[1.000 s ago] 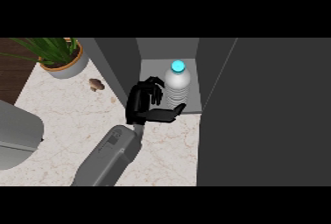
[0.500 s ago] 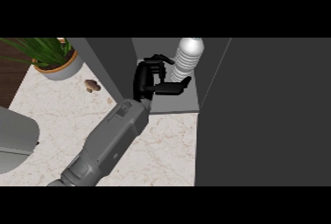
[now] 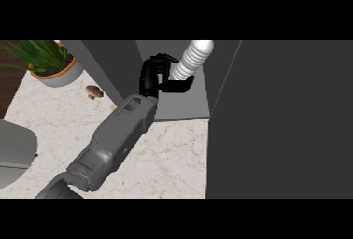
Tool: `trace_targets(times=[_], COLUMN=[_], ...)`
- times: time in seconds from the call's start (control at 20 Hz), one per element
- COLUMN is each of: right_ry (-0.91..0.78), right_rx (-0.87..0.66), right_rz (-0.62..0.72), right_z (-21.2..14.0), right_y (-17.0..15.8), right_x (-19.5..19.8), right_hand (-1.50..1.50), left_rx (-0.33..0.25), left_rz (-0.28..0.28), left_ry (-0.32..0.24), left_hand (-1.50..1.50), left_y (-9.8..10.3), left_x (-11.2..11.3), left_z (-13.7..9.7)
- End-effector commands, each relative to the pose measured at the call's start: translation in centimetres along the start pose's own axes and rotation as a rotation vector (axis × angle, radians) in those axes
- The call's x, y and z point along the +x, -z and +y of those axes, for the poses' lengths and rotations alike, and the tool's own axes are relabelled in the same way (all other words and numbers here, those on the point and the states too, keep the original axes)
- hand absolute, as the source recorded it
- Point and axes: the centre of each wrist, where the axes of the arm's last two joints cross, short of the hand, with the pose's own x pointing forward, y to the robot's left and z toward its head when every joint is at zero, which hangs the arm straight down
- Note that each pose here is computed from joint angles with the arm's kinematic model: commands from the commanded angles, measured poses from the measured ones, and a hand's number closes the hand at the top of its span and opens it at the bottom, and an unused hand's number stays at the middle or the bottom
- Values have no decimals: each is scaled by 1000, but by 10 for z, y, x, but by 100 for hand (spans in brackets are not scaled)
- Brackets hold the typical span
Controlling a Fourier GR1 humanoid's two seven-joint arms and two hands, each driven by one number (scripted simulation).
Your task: Pick up the bottled water, place it into the cabinet and close the cabinet
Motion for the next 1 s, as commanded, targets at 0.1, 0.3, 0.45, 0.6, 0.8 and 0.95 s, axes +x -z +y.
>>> trace_targets(times=[0.1, 0.3, 0.45, 0.6, 0.8, 0.95], right_ry=[63, 75, 61, 70, 79, 85], right_rx=[-4, 4, 22, 11, 37, 60], right_rz=[-22, -20, -41, -67, -48, -42], right_z=[-2, -1, -8, -3, 0, -7], right_y=[-3, 1, 2, 2, 0, 1], right_x=[12, 1, 1, 5, 6, -1], right_hand=[-150, -150, -150, -150, -150, -150], left_rx=[130, 139, 161, 189, 211, 203], left_rz=[58, 27, 0, -57, -77, -84], left_ry=[-8, 24, 114, 181, 222, 211], left_hand=[150, 150, -150, -150, -150, -150], left_y=[8, 8, 20, 18, 28, 35], left_x=[-11, -15, -6, -14, -4, 10], left_z=[17, 18, 28, 34, 41, 39])
